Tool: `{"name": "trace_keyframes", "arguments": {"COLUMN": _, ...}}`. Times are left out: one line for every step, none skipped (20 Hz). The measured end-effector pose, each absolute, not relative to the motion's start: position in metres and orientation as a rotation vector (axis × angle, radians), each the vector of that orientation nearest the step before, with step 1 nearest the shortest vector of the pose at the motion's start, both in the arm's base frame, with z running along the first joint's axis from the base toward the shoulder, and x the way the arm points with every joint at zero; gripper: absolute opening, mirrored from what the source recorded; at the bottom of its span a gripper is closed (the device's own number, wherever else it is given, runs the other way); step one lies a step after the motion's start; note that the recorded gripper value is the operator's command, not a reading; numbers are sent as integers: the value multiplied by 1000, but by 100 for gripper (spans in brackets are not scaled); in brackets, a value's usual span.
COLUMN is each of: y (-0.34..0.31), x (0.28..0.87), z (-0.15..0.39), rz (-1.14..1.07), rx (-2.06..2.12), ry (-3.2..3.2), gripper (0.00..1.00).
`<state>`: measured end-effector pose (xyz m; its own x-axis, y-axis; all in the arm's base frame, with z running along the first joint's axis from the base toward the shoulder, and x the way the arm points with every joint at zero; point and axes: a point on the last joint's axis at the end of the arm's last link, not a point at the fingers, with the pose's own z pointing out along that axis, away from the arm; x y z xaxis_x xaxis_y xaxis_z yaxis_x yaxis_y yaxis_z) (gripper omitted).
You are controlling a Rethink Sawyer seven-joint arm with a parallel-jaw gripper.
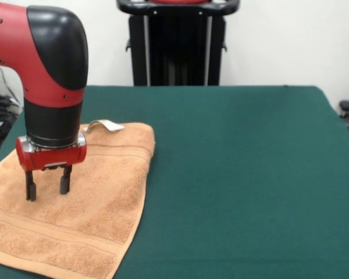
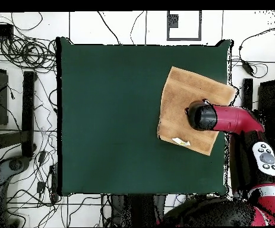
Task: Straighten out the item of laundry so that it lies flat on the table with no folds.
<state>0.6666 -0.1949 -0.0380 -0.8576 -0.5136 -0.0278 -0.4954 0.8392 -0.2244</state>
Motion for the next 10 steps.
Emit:
{"name": "trace_keyframes", "arguments": {"y": -195, "x": 666, "z": -38, "rz": -322, "rx": -805, "ry": 2929, "gripper": 100}}
{"name": "trace_keyframes", "arguments": {"y": -195, "x": 667, "z": -38, "rz": -322, "rx": -805, "ry": 2928, "gripper": 100}}
{"name": "trace_keyframes", "arguments": {"y": -195, "x": 666, "z": -38, "rz": -322, "rx": -805, "ry": 2928, "gripper": 100}}
{"name": "trace_keyframes", "arguments": {"y": -195, "x": 666, "z": -38, "rz": -323, "rx": -805, "ry": 2927, "gripper": 100}}
{"name": "trace_keyframes", "arguments": {"y": -195, "x": 666, "z": -38, "rz": -323, "rx": -805, "ry": 2927, "gripper": 100}}
{"name": "trace_keyframes", "arguments": {"y": -195, "x": 666, "z": -38, "rz": -325, "rx": -807, "ry": 2926, "gripper": 100}}
{"name": "trace_keyframes", "arguments": {"y": -195, "x": 666, "z": -38, "rz": -329, "rx": -811, "ry": 2924, "gripper": 100}}
{"name": "trace_keyframes", "arguments": {"y": -195, "x": 666, "z": -38, "rz": -333, "rx": -814, "ry": 2923, "gripper": 100}}
{"name": "trace_keyframes", "arguments": {"y": -192, "x": 665, "z": -39, "rz": -358, "rx": -847, "ry": 2911, "gripper": 100}}
{"name": "trace_keyframes", "arguments": {"y": -191, "x": 665, "z": -39, "rz": -367, "rx": -859, "ry": 2907, "gripper": 100}}
